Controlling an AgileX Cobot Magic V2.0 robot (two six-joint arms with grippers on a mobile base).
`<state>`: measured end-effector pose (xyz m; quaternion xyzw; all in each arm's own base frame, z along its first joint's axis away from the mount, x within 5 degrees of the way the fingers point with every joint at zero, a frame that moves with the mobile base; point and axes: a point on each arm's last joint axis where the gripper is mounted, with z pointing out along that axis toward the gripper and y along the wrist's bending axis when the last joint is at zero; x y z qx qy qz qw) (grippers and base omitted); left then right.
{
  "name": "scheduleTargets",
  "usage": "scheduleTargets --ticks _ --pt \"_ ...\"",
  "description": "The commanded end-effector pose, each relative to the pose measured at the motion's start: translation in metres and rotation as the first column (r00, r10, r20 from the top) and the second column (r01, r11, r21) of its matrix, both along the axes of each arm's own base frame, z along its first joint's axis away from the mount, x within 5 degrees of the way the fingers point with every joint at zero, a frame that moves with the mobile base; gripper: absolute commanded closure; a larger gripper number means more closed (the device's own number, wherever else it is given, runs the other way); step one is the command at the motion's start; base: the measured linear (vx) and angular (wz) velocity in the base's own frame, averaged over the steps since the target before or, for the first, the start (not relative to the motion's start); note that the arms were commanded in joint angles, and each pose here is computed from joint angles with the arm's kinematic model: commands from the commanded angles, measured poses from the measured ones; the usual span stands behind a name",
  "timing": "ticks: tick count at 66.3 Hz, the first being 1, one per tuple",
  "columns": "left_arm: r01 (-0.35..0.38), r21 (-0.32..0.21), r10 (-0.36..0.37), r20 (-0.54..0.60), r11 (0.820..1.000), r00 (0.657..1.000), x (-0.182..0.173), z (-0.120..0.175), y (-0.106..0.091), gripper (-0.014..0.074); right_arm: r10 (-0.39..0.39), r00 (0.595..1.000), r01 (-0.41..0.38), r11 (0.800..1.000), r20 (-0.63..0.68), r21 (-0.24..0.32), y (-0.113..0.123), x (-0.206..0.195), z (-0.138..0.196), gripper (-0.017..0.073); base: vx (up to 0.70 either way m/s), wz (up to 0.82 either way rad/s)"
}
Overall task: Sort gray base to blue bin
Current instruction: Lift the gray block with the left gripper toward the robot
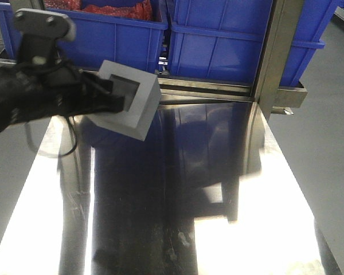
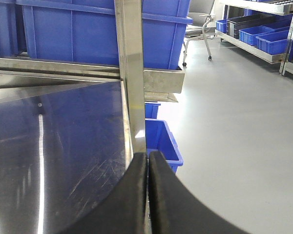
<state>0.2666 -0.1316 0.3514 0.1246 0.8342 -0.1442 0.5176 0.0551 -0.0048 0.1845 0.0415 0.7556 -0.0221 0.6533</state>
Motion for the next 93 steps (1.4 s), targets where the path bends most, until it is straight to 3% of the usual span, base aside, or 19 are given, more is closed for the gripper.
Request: scheduleTargets --ticks 1,14,35,63,73,93 --pt "0.050 -0.131 -0.018 0.233 0.990 0.972 -0.030 0.030 0.011 0.0600 0.002 0.997 0.000 1.000 0.072 -0.027 0.000 0.001 0.006 0.0564 0.00 0.00" --pt "0.098 -0.189 -0.025 0.357 0.977 0.934 -0.078 0.018 0.033 0.0600 0.002 0.997 0.000 1.000 0.072 -0.027 0.000 0.001 0.006 0.0564 0.00 0.00" --pt "0.117 -0.218 -0.014 0.425 0.969 0.905 -0.133 -0.003 0.061 0.0600 0.002 0.997 0.000 1.000 0.072 -0.027 0.000 0.001 0.006 0.0564 0.00 0.00" --pt "0.195 -0.298 0.037 0.626 0.935 0.779 -0.194 -0.007 0.091 0.0600 0.002 0.997 0.000 1.000 0.072 -0.027 0.000 0.001 0.006 0.0564 0.00 0.00" --pt "0.202 -0.305 0.045 0.644 0.931 0.763 -0.200 -0.005 0.094 0.0600 0.002 0.997 0.000 1.000 0.072 -0.027 0.000 0.001 0.006 0.0564 0.00 0.00" --pt "0.199 -0.303 0.044 0.639 0.932 0.768 -0.199 -0.005 0.094 0.0600 0.002 0.997 0.000 1.000 0.072 -0.027 0.000 0.001 0.006 0.0564 0.00 0.00"
